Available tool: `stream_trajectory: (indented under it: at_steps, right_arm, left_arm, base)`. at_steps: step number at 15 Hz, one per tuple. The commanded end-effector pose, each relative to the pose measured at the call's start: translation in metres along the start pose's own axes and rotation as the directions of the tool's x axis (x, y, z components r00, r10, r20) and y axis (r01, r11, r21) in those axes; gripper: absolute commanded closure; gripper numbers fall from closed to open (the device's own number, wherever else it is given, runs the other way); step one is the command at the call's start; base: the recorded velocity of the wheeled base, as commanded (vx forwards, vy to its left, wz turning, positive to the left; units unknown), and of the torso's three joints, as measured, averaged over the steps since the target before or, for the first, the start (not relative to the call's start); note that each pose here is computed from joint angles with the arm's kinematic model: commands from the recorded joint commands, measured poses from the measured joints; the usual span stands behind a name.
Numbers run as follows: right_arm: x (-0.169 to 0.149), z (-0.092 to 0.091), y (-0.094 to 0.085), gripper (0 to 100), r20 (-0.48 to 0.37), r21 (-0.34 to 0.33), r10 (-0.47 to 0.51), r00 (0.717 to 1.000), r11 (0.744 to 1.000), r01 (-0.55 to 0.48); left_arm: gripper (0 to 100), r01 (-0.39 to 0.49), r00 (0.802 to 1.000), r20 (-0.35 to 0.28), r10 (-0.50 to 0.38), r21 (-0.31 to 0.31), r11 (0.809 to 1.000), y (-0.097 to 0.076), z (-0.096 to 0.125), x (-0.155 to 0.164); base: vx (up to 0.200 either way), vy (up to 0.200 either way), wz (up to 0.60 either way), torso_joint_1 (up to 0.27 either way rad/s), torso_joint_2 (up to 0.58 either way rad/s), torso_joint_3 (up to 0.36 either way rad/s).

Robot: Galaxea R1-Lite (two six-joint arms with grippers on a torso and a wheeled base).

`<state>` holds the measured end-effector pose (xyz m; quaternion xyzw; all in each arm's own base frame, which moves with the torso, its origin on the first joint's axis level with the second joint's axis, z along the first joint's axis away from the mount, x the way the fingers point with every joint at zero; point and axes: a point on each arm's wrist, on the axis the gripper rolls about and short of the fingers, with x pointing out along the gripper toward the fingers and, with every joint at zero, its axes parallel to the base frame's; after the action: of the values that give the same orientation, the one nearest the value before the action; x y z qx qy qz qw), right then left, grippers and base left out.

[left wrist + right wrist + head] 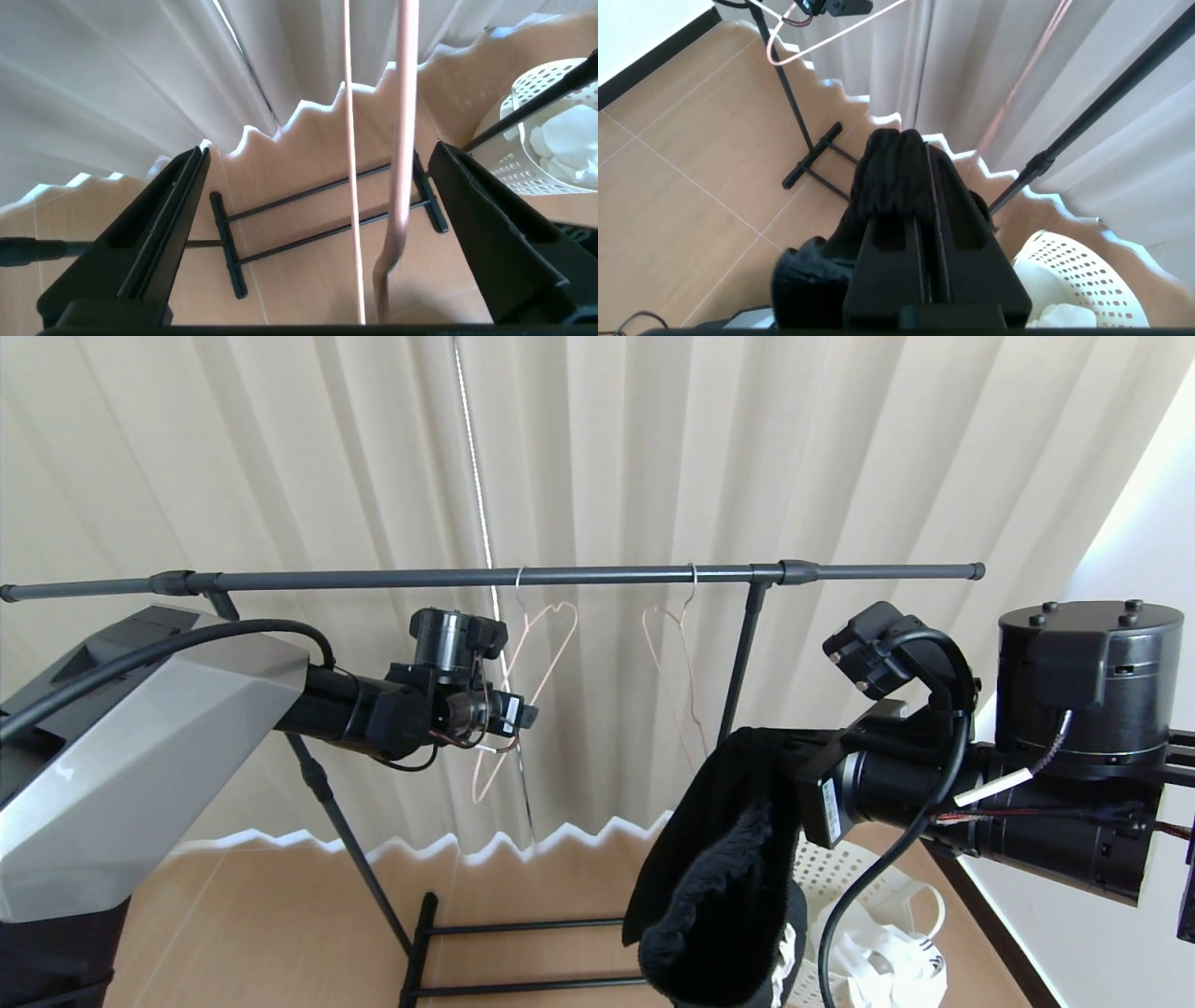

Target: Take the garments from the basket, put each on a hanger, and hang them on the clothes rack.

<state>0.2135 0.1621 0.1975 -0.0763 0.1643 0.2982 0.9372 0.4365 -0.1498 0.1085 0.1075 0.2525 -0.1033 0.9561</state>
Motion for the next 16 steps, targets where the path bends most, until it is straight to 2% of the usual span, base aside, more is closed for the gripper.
stream_trajectory:
  at_steps: [1, 3, 4, 14, 16]
  right_arm:
    - [0.001, -0.001, 0.0, 100, -0.003, -0.001, 0.0, 1.0, 1.0, 0.0]
    - [0.001, -0.001, 0.0, 100, -0.003, -0.001, 0.0, 1.0, 1.0, 0.0]
    - [0.001, -0.001, 0.0, 100, -0.003, -0.001, 0.0, 1.0, 1.0, 0.0]
    - [0.002, -0.001, 0.0, 100, -0.006, -0.001, 0.0, 1.0, 1.0, -0.001]
    - [0.002, -0.001, 0.0, 100, -0.006, -0.001, 0.0, 1.0, 1.0, -0.001]
  left_arm:
    - [0, -0.003, 1.0, -0.006, 0.003, 0.001, 1.0, 0.0, -0.002, 0.001]
    - [0, -0.014, 1.0, -0.013, 0.014, 0.002, 1.0, -0.001, -0.004, 0.004]
    - [100, -0.013, 1.0, -0.011, 0.013, 0.003, 1.0, -0.001, -0.004, 0.004]
    - [100, -0.011, 1.0, 0.015, 0.012, -0.026, 1.0, -0.003, 0.004, 0.002]
    - [100, -0.016, 0.998, 0.053, 0.018, -0.029, 0.999, -0.006, 0.008, 0.001]
  base:
    - [0.0, 0.0, 0.0, 0.0, 0.0, 0.0]
    - [0.0, 0.0, 0.0, 0.0, 0.0, 0.0]
    - [0.0, 0.0, 0.0, 0.0, 0.0, 0.0]
    - [0.0, 0.0, 0.0, 0.0, 0.0, 0.0]
    - [0.0, 0.0, 0.0, 0.0, 0.0, 0.0]
